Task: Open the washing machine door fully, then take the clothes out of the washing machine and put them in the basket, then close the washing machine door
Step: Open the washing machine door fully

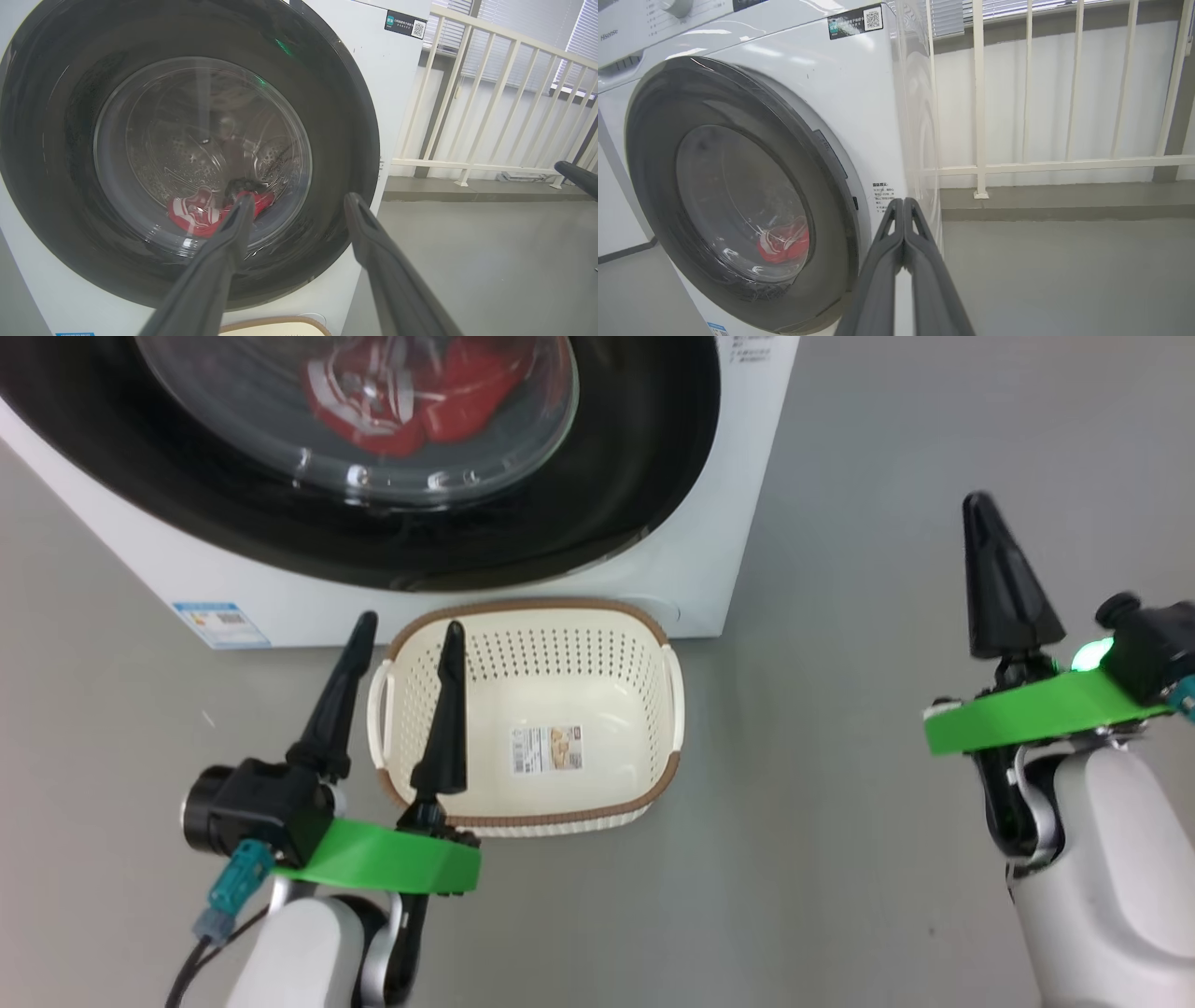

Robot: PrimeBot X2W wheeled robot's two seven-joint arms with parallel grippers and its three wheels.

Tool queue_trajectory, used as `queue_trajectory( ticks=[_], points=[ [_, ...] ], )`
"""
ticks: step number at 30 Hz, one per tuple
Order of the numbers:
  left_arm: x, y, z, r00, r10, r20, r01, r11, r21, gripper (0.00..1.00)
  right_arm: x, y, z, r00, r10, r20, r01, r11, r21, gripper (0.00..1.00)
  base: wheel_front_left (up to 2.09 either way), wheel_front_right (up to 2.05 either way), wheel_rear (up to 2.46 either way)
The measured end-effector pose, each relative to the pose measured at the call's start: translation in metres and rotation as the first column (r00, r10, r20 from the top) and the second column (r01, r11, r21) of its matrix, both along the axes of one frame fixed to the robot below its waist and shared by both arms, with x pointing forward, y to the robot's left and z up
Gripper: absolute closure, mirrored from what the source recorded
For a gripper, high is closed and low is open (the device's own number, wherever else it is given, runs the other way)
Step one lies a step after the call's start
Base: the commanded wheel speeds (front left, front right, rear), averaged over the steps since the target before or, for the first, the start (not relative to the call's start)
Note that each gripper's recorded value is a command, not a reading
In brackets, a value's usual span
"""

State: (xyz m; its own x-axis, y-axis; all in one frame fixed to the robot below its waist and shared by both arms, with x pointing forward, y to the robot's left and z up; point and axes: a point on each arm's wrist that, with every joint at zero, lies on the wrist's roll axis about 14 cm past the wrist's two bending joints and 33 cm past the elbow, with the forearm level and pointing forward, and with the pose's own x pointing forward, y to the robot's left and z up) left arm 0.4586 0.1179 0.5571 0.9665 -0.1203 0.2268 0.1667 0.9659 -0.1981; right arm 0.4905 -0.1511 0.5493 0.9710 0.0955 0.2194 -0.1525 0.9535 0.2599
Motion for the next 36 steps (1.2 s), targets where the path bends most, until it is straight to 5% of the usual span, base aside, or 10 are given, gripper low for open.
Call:
queue_trajectory(
  ticks=[11,21,29,32,36],
  points=[
    [0.019,0.003,-0.016,1.000,0.009,-0.020,-0.009,1.000,0.000,0.00,0.050,0.012,-0.021,0.997,0.045,-0.061,-0.019,0.926,0.377,1.00,0.00,0.00,0.00],
    [0.031,0.006,-0.028,0.999,0.018,-0.031,-0.018,1.000,-0.003,0.00,0.099,0.037,-0.017,0.987,0.147,-0.061,-0.100,0.870,0.483,1.00,0.00,0.00,0.00],
    [0.042,0.006,-0.030,1.000,0.023,-0.012,-0.023,1.000,-0.007,0.00,0.127,0.058,-0.026,0.959,0.266,-0.097,-0.155,0.781,0.605,1.00,0.00,0.00,0.00],
    [0.044,0.005,-0.036,1.000,0.021,-0.021,-0.021,1.000,-0.006,0.00,0.134,0.064,-0.030,0.948,0.300,-0.110,-0.177,0.780,0.601,1.00,0.00,0.00,0.00],
    [0.047,0.004,-0.039,1.000,0.018,-0.019,-0.018,1.000,0.001,0.00,0.144,0.070,-0.035,0.928,0.351,-0.125,-0.192,0.738,0.647,1.00,0.00,0.00,0.00]
  ],
)
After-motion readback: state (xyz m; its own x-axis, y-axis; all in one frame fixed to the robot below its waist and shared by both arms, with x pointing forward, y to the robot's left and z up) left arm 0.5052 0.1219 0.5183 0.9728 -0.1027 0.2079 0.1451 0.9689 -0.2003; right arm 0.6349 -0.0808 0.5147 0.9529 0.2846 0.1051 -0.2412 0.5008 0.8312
